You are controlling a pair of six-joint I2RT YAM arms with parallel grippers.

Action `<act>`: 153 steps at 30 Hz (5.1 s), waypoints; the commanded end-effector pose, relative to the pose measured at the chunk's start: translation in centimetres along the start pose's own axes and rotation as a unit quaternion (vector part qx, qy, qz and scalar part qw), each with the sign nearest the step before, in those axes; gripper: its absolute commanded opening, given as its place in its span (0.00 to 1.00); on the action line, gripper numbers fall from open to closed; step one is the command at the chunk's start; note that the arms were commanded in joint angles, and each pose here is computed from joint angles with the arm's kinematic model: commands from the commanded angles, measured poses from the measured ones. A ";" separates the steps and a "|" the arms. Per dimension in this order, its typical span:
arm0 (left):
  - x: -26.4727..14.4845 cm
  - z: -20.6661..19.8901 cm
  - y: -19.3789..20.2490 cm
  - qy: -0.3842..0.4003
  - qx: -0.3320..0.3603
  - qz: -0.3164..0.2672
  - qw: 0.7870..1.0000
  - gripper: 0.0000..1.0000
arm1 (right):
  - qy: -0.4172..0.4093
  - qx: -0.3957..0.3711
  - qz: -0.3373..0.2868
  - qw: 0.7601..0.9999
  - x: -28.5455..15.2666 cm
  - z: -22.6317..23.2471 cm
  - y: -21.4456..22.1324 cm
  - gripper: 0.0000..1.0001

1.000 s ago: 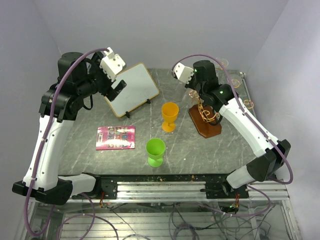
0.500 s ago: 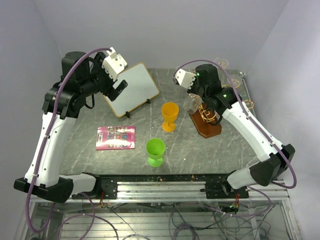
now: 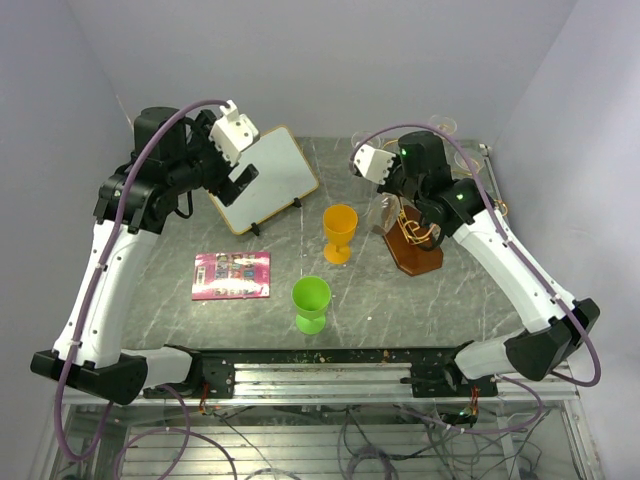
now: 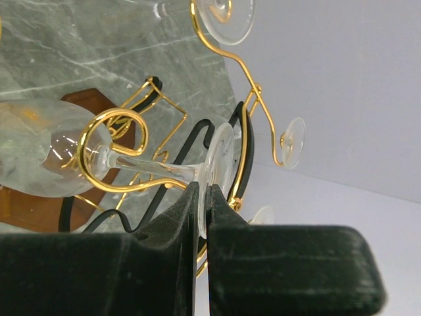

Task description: Place the wine glass upside down on the wine glass rack

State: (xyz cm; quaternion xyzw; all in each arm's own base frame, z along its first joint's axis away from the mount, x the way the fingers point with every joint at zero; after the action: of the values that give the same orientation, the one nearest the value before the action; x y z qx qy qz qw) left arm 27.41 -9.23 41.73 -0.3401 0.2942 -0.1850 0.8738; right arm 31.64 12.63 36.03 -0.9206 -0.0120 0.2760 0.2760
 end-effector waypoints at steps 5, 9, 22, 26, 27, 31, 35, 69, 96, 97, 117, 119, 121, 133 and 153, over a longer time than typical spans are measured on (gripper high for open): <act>0.3 0.7 0.2 -0.017 0.013 -0.004 1.000 0.99 | -0.016 -0.004 -0.033 0.999 -1.5 0.0 -0.4 0.00; 0.3 0.6 0.3 -0.017 0.014 -0.001 1.000 0.99 | -0.026 -0.013 -0.039 0.999 -1.9 0.1 -0.6 0.00; 0.0 0.7 0.8 -0.026 0.015 0.006 1.000 1.00 | -0.050 -0.032 -0.063 0.996 -2.2 0.9 -2.0 0.00; -0.1 0.7 0.9 -0.027 0.016 0.007 0.999 1.00 | -0.052 -0.041 -0.062 0.996 -2.0 1.1 -2.3 0.00; -0.2 0.7 0.8 -0.028 0.017 0.007 0.999 1.00 | -0.052 -0.042 -0.062 0.996 -2.0 1.1 -2.4 0.00; -0.2 0.7 1.0 -0.030 0.019 0.010 0.999 1.00 | -0.054 -0.046 -0.062 0.996 -1.8 1.3 -2.8 0.00; -0.4 0.7 1.0 -0.032 0.018 0.010 0.999 1.00 | -0.050 -0.047 -0.062 0.996 -1.6 1.3 -3.2 0.00; -0.5 0.5 1.2 -0.031 0.023 0.013 0.999 1.00 | 0.005 -0.101 0.010 0.995 0.8 2.0 -2.0 0.01; -0.2 0.4 1.4 -0.026 0.024 0.015 0.999 1.00 | -0.014 -0.103 0.029 0.994 0.6 3.3 -0.3 0.16; -0.2 0.4 1.4 -0.026 0.024 0.015 0.999 1.00 | -0.014 -0.103 0.030 0.994 0.5 3.3 -0.3 0.16; 1.6 -0.7 2.0 0.006 -0.011 -0.002 1.000 1.00 | 0.008 -0.087 0.042 0.995 -1.5 1.5 1.1 0.38; 2.1 -1.0 2.1 0.014 -0.032 -0.007 0.999 0.99 | 0.012 -0.083 0.044 0.996 -1.7 1.2 1.4 0.40; 2.6 -1.3 2.2 0.019 -0.051 -0.013 0.998 0.99 | 0.016 -0.077 0.047 0.996 -2.0 0.8 1.8 0.44; 7.3 -3.0 0.9 0.077 -0.214 -0.064 0.972 0.92 | 0.024 0.027 0.005 0.999 -4.7 -3.7 2.8 0.51; 20.4 -12.5 -1.3 0.185 -0.192 0.052 0.962 0.76 | 0.088 0.121 0.003 0.989 -8.0 -7.6 7.0 0.51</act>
State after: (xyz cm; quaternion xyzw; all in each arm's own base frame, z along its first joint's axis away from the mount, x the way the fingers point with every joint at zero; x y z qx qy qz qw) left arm 34.30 -25.39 27.85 -0.4549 0.4925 -0.1490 0.7268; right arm 28.61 1.93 41.34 -0.9058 0.0524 0.2011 0.3693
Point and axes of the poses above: each gripper's point midway between its finger pads, its own x axis out along the fingers, its own z axis along the line the jaws close on, y = z × x, the point moved 7 cm from there along -x, back along the fingers, and after that the axes turned 13 degrees about x, right-handed, at the moved point
